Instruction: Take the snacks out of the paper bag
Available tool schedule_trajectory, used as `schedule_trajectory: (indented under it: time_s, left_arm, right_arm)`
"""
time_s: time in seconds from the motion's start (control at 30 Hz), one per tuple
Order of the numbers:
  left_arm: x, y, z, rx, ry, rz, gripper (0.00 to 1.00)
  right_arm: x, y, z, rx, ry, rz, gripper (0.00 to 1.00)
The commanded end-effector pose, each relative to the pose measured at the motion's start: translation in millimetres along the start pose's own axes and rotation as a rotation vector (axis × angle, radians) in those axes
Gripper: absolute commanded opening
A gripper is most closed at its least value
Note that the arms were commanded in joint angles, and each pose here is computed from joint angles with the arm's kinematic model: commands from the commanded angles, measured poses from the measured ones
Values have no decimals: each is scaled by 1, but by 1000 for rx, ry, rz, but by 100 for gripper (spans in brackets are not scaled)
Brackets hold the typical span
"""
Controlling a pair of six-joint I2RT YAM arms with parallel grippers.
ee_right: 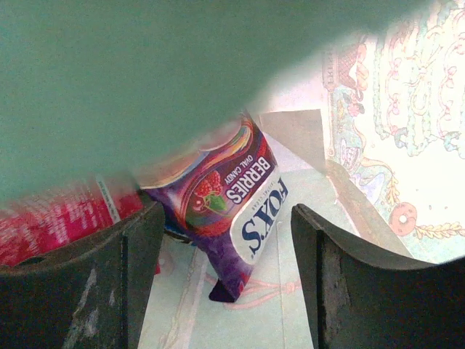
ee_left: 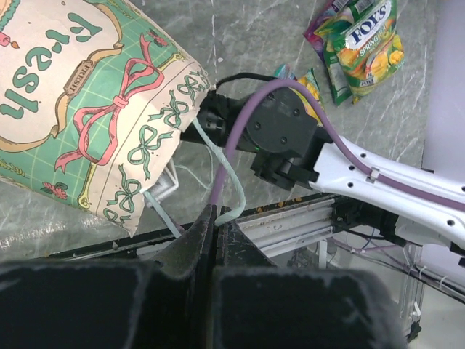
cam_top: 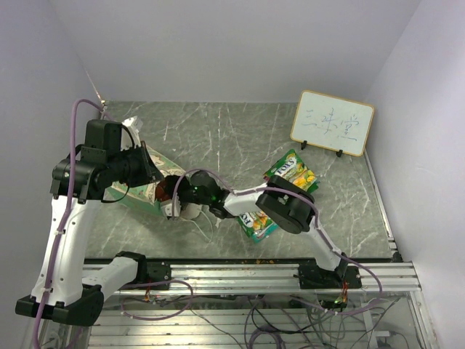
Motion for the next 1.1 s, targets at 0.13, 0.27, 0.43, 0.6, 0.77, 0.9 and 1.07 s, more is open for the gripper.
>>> schedule_trajectory:
  time_s: [0.13, 0.27, 0.43, 0.6, 0.77, 0.9, 1.07]
  left_arm:
    - [-3, -2, 5, 33, 25, 64, 7]
    - [-2, -3, 7, 45, 22, 50, 7]
    - [2, -5, 11, 48, 11, 13, 7]
    - [6, -2, 14, 60, -10, -32, 7]
    - [11, 2, 14, 55, -36, -90, 7]
    - [14, 5, 13, 41, -68, -130, 7]
    - [14, 12, 8, 16, -95, -126, 7]
  right_arm:
    - [-1, 27, 25, 54, -51, 53, 69]
    - [-1, 36, 36, 70, -37, 96, 65]
    - [-10, 35, 41, 61, -1, 132, 45]
    - [-23, 31, 44, 56, 24, 176, 21]
    - [-38, 18, 35, 20, 70, 194, 4]
    - [-45, 0, 16, -36, 130, 205, 0]
    - [-38, -22, -12, -86, 202, 175, 0]
Point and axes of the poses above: each gripper's point midway between its finger pads, its own y axis out along the fingers, its own x axis along the line the jaws close on, z = x × y, the point moved 9 cm from there along -y, back along the fingers, and after that the axes turned 5 degrees about y, right-handed, at the moved point
